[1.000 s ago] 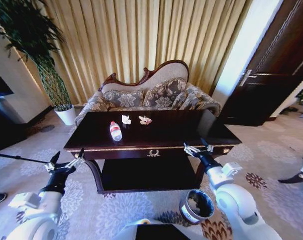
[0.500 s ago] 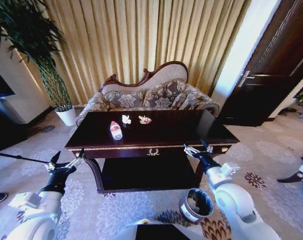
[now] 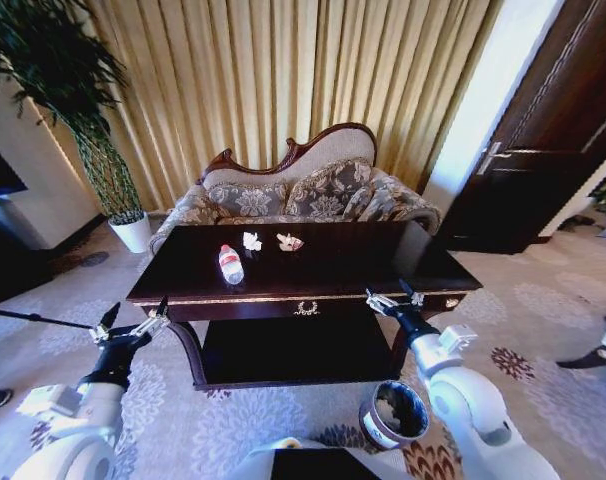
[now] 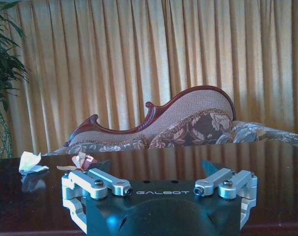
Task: Move to the front of the table and place the trash on the table into the trash bin.
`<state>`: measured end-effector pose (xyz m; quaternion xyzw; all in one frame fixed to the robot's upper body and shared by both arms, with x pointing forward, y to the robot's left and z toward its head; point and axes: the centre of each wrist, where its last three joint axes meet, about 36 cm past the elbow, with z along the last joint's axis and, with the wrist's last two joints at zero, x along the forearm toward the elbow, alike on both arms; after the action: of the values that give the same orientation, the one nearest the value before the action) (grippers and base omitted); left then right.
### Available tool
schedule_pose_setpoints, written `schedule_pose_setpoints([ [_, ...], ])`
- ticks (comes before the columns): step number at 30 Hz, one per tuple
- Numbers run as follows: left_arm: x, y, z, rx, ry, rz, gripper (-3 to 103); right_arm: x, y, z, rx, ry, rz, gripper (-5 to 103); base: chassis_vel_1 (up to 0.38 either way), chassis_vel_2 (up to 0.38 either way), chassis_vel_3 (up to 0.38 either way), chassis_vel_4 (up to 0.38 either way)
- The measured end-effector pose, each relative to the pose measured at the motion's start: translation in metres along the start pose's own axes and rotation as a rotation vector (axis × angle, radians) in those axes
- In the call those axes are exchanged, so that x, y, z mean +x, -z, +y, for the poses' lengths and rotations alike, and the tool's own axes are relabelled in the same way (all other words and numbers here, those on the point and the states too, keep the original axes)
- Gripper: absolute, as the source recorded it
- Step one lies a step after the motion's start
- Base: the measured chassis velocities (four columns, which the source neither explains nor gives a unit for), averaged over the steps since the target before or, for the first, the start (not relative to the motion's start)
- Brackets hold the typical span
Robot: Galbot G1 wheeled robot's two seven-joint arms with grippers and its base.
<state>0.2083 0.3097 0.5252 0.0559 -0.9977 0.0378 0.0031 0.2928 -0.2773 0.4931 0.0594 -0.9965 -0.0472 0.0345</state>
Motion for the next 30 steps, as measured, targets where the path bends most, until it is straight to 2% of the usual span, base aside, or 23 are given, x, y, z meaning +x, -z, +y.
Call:
schedule_pose_setpoints([
  [10,0.0,0.0,0.0,0.0,0.001,0.0,100,-0.002,0.001,0.0,0.015,0.008,-0.002,100,-0.058,0.057,0.063,-0.067],
  [19,-0.001,0.002,0.002,-0.017,-0.01,-0.002,100,-0.038,0.009,-0.019,0.037,0.082,0.028,100,0.0,0.0,0.0,0.0],
  [24,0.003,0.0,0.002,-0.018,0.0,0.015,100,-0.073,0.025,-0.021,0.038,0.201,0.046,100,0.0,0.0,0.0,0.0],
  [28,0.004,-0.001,0.002,-0.037,0.005,0.025,100,-0.113,0.044,-0.013,0.067,0.32,0.072,100,0.0,0.0,0.0,0.0],
  [30,0.004,-0.002,0.002,-0.041,0.007,0.027,100,-0.125,0.05,-0.009,0.087,0.344,0.072,100,0.0,0.0,0.0,0.0],
])
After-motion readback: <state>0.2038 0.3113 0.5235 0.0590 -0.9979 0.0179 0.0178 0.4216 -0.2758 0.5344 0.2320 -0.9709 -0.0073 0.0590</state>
